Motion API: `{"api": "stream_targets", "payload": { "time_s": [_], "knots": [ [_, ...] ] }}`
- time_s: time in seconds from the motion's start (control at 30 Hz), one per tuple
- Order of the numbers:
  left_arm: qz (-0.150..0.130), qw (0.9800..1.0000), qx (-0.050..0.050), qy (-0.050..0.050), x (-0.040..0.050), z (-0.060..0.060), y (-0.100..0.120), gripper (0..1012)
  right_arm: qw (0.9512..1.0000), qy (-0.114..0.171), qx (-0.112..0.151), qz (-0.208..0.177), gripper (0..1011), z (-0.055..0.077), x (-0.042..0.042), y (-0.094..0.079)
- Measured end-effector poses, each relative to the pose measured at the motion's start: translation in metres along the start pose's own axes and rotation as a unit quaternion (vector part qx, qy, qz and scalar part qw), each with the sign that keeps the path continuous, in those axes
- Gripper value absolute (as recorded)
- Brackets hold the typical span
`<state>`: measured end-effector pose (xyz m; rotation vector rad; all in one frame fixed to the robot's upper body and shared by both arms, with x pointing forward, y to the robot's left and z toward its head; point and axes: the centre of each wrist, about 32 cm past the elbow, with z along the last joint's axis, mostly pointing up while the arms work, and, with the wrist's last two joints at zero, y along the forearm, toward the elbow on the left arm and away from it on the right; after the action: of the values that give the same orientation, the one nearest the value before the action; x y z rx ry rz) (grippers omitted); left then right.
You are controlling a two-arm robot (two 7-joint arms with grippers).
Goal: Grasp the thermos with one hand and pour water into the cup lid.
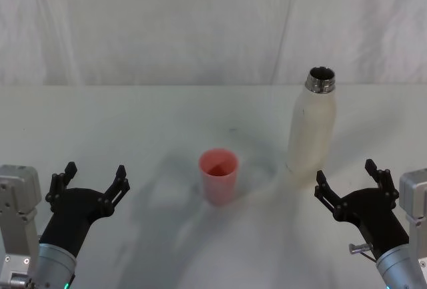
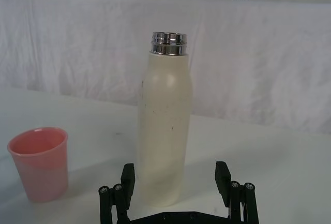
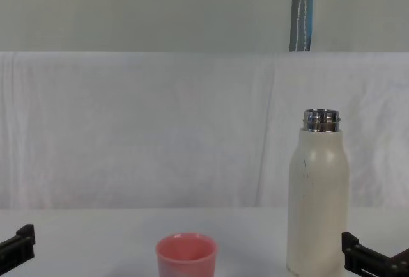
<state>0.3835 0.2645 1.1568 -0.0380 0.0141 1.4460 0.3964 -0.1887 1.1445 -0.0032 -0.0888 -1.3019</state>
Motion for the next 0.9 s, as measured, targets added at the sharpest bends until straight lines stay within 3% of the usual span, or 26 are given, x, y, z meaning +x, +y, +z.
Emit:
{"api": "stream_targets", "payload": {
  "time_s": [0.9],
  "knots": [
    [0.000,1.0000,0.000,0.000,0.0000,0.0000,0.0000,1001,1.0000,0.000,0.000,0.000,1001,0.0000,0.0000,0.0000]
  ]
}}
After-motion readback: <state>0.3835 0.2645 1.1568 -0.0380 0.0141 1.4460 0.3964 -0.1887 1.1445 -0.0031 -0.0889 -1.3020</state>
